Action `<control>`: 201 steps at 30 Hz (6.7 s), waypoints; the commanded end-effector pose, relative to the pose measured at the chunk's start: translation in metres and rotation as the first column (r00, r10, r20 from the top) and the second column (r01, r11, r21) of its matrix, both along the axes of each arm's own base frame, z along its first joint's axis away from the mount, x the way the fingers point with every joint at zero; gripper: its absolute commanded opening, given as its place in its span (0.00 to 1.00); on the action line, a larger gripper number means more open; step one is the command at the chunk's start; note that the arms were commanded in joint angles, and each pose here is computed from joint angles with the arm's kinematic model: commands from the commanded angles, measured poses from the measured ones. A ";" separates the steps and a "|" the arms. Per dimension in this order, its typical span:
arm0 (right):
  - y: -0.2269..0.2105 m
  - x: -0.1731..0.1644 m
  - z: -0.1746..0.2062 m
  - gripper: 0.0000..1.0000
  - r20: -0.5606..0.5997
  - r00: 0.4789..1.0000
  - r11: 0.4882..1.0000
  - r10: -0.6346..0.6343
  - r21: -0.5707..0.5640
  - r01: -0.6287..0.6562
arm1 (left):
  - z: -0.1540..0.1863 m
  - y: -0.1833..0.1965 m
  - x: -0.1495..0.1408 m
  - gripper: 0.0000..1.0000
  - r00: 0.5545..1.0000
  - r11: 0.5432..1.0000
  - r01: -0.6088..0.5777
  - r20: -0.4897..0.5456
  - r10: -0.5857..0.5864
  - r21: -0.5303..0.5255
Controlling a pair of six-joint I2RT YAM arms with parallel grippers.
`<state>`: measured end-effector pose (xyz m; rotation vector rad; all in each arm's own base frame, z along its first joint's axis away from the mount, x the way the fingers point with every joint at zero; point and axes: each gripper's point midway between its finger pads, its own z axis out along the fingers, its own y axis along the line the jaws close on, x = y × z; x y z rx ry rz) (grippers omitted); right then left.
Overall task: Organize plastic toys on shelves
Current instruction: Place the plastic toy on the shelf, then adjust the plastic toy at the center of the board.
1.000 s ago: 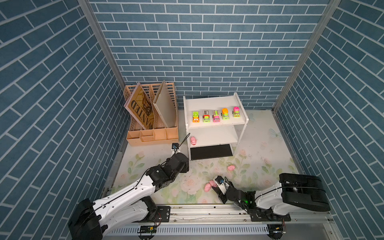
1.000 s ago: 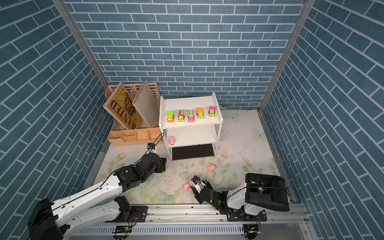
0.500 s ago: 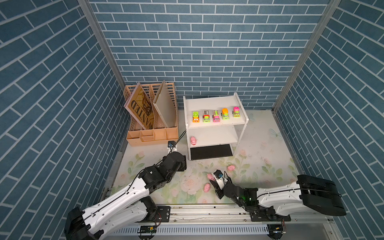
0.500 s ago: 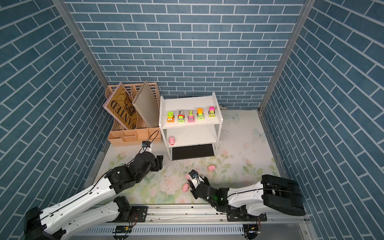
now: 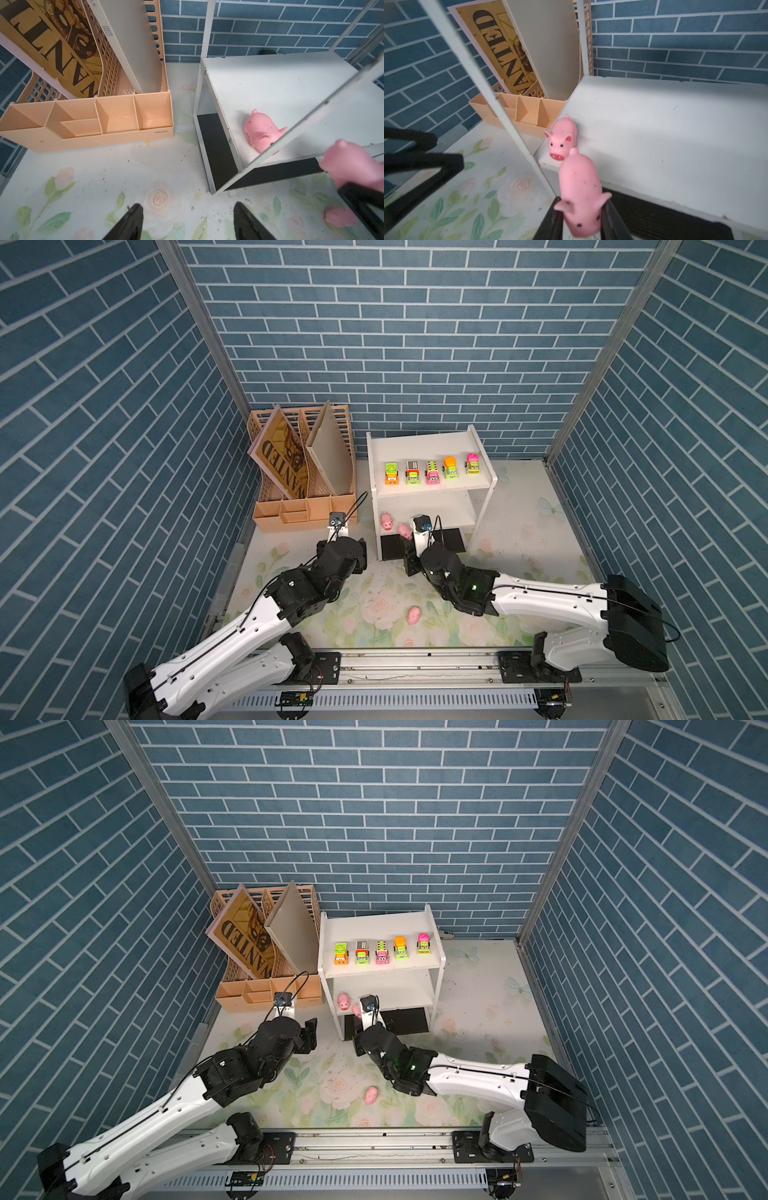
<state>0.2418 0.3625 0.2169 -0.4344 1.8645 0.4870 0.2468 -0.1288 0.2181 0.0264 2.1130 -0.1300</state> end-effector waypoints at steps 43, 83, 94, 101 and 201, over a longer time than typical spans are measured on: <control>-0.035 -0.042 -0.015 0.49 -0.159 0.976 0.988 0.149 -0.006 -0.152 | 0.004 0.002 -0.005 0.73 0.999 0.999 0.030 0.026 -0.029 -0.029; -0.098 -0.160 -0.168 0.45 -0.521 0.850 0.954 -0.080 -0.288 -0.087 | -0.017 -0.013 -0.003 0.73 0.996 0.997 0.079 -0.045 -0.079 0.009; -0.117 -0.167 -0.179 0.44 -0.541 0.831 0.933 -0.131 -0.352 -0.081 | -0.019 -0.016 -0.003 0.73 0.995 0.996 0.091 -0.053 -0.090 0.010; -0.078 -0.169 -0.148 0.46 -0.516 0.856 0.964 0.037 -0.208 -0.168 | -0.019 -0.016 -0.003 0.73 0.994 0.996 0.092 -0.053 -0.092 0.010; -0.071 -0.126 -0.224 0.60 -0.572 0.817 0.846 -0.073 -0.470 -0.253 | -0.032 -0.030 -0.005 0.73 0.983 0.988 0.154 -0.103 -0.151 0.021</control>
